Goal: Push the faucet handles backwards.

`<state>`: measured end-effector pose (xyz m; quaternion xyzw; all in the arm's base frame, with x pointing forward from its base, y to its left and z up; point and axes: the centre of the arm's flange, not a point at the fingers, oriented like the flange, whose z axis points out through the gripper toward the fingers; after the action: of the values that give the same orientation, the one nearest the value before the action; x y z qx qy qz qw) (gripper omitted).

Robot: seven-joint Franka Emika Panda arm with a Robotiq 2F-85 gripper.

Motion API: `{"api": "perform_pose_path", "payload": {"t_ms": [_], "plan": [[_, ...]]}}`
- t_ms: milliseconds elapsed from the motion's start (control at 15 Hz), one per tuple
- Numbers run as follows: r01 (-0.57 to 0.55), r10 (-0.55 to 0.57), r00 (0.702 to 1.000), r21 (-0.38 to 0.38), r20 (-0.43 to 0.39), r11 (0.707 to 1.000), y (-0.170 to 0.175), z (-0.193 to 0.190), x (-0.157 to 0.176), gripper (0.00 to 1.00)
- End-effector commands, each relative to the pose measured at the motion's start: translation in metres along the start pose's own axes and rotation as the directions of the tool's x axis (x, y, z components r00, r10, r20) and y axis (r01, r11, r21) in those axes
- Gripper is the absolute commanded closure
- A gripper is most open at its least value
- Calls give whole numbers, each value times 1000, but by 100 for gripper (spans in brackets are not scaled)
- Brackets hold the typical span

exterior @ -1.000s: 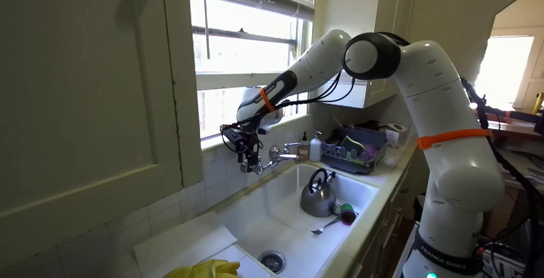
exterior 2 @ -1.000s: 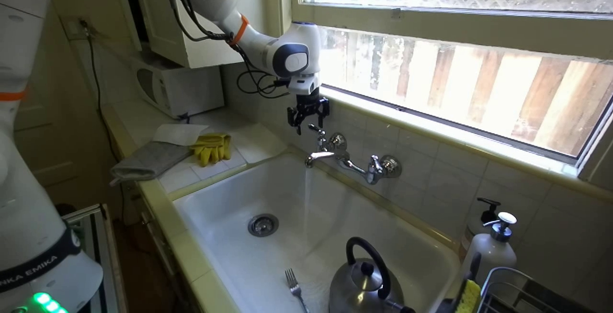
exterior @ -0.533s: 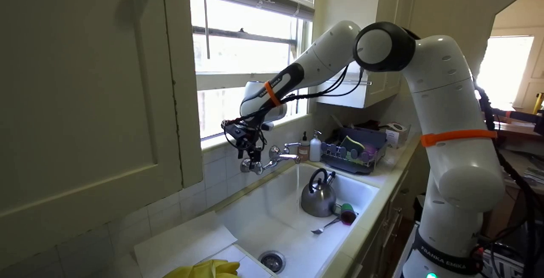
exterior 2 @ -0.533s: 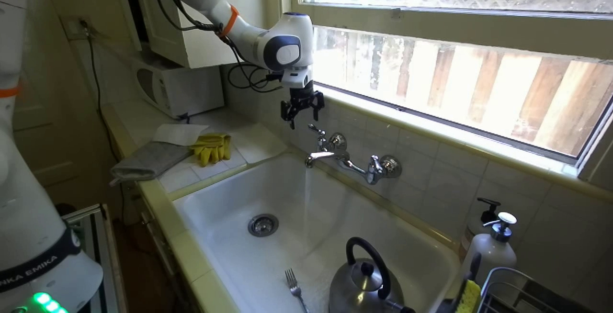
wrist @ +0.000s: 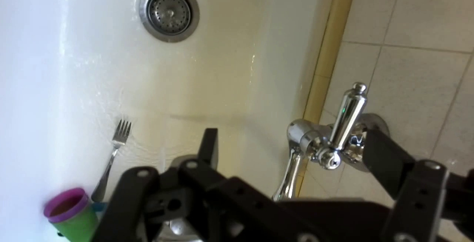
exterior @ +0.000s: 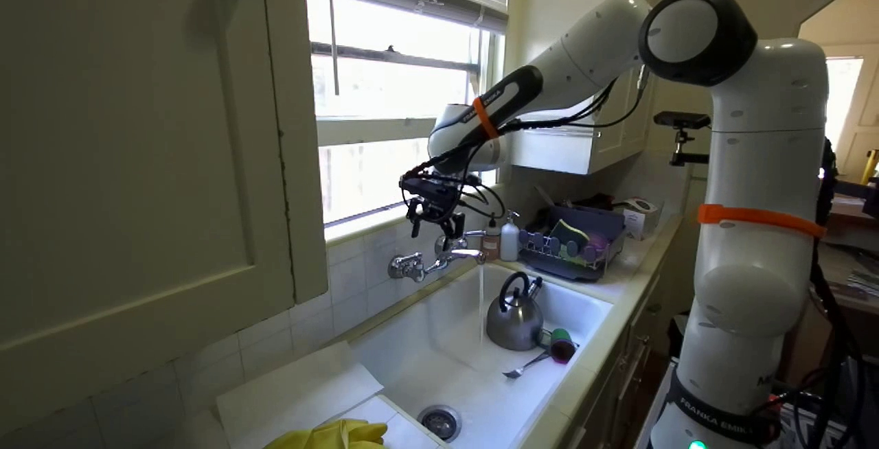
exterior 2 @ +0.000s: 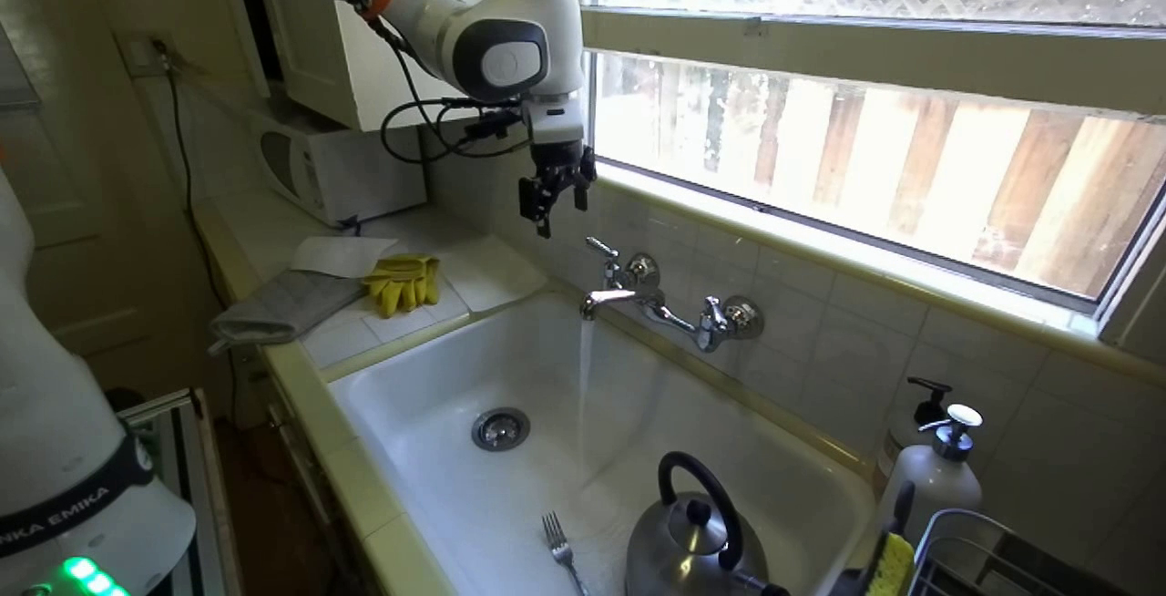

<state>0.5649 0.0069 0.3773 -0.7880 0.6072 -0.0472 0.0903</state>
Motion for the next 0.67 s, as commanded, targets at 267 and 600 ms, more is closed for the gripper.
{"api": "perform_pose_path", "payload": {"t_ms": [267, 600], "plan": [[403, -403, 913, 1, 60, 915, 73, -39, 67, 0], [502, -500, 864, -28, 60, 864, 75, -42, 73, 0]]}}
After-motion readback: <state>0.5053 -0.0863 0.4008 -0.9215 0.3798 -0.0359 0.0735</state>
